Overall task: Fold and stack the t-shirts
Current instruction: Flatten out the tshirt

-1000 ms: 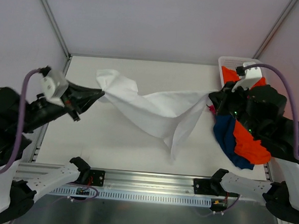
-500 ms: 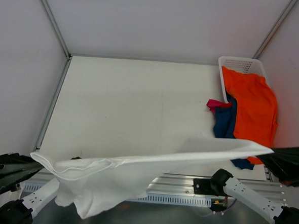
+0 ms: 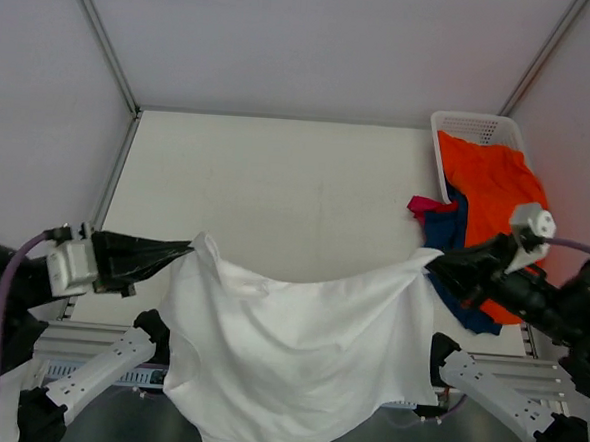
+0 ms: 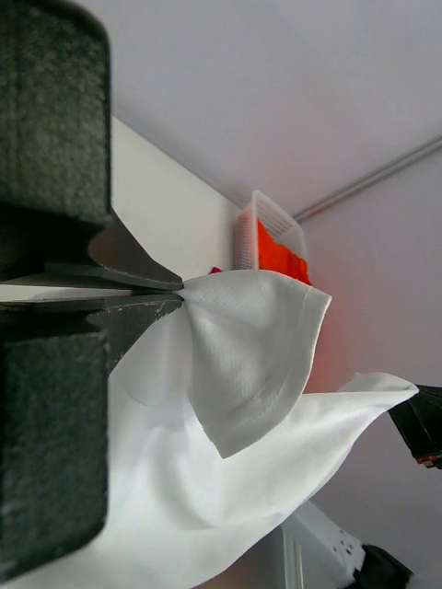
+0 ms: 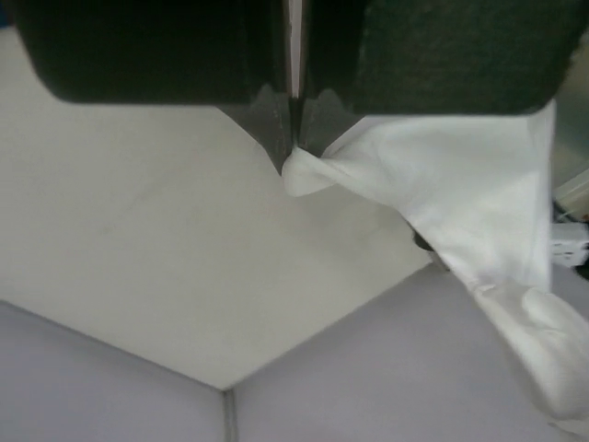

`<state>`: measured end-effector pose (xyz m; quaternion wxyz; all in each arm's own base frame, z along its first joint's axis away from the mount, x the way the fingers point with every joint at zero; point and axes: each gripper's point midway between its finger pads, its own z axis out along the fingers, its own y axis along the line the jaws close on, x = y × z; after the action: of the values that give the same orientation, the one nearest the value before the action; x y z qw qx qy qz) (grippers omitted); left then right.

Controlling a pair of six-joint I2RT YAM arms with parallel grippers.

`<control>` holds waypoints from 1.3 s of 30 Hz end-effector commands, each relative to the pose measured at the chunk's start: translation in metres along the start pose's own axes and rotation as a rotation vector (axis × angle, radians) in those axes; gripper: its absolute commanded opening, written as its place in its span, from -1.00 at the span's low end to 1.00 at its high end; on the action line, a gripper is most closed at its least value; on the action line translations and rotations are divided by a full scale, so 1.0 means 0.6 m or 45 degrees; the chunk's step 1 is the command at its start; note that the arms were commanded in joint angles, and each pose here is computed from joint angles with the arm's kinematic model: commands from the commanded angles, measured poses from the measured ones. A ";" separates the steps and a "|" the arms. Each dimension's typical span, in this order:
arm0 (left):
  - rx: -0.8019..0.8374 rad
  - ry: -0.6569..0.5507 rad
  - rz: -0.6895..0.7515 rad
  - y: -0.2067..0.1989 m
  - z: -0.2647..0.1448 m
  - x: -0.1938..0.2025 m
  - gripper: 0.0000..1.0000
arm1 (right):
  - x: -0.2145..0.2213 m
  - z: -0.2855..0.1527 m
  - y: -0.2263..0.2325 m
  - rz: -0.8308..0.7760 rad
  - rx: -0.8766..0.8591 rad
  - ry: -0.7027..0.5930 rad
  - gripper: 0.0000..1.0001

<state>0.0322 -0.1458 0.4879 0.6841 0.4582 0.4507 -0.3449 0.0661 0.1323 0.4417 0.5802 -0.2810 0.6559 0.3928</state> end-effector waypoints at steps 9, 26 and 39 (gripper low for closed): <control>-0.318 0.424 -0.087 0.188 0.139 0.281 -1.00 | 0.225 0.190 -0.279 -0.056 0.830 0.614 -0.99; -0.495 1.018 -0.272 0.403 0.182 0.723 -1.00 | 0.427 0.325 -0.507 -0.089 1.187 1.114 -0.99; -0.542 1.217 -0.151 0.562 0.183 0.876 -1.00 | 0.425 0.343 -0.684 -0.206 1.489 1.212 -0.99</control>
<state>0.5230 -0.1829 0.1088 0.4386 0.3810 0.8106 -0.0734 0.4548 0.1271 0.0906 0.3024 -0.1240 0.9270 -0.1840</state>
